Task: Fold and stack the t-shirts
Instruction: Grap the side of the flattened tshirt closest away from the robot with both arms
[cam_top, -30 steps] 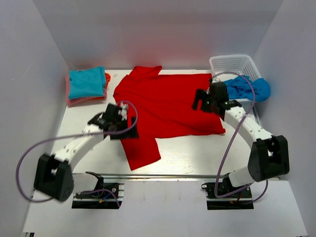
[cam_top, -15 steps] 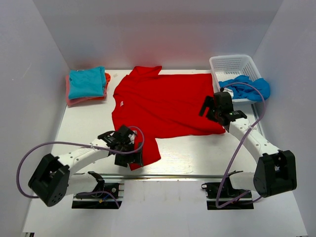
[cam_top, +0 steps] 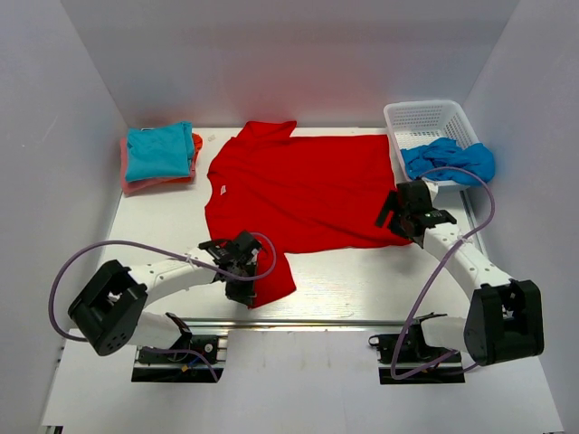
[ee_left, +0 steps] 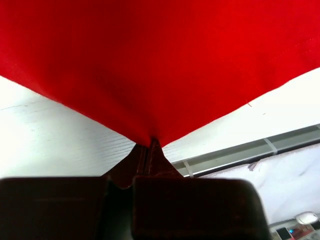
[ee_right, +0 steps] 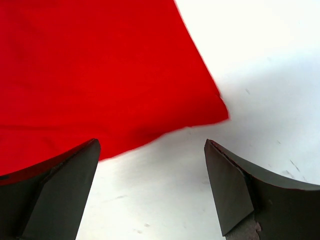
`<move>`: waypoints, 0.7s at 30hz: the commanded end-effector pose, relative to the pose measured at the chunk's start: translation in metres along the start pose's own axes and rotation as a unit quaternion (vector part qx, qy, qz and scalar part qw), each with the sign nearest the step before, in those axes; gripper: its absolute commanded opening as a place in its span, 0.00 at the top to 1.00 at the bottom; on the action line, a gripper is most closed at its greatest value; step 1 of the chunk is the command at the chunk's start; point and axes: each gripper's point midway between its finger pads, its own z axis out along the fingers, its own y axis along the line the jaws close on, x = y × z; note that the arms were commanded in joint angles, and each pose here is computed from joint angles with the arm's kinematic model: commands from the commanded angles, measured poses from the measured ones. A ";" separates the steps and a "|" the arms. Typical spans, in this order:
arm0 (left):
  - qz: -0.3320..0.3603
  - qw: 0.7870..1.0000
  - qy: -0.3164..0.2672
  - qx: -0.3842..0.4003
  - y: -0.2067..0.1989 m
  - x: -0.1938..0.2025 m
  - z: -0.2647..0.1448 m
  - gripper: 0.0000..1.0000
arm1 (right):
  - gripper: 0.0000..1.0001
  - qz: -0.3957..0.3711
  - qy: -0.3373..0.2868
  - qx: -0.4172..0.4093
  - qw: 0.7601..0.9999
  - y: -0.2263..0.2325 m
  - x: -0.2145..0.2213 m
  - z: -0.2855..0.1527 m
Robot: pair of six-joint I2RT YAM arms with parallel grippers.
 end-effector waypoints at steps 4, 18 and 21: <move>0.011 0.998 -0.021 -0.051 0.008 -0.011 -0.024 1.00 | 0.10 -0.017 0.072 0.018 0.997 -0.024 0.047 -0.006; 0.048 0.997 0.011 -0.053 0.012 0.007 -0.071 1.00 | 0.12 -0.030 0.092 0.039 0.995 -0.048 0.081 -0.008; 0.052 0.997 0.015 -0.056 0.011 0.006 -0.070 1.00 | 0.13 -0.012 0.068 0.034 0.997 -0.043 0.073 0.001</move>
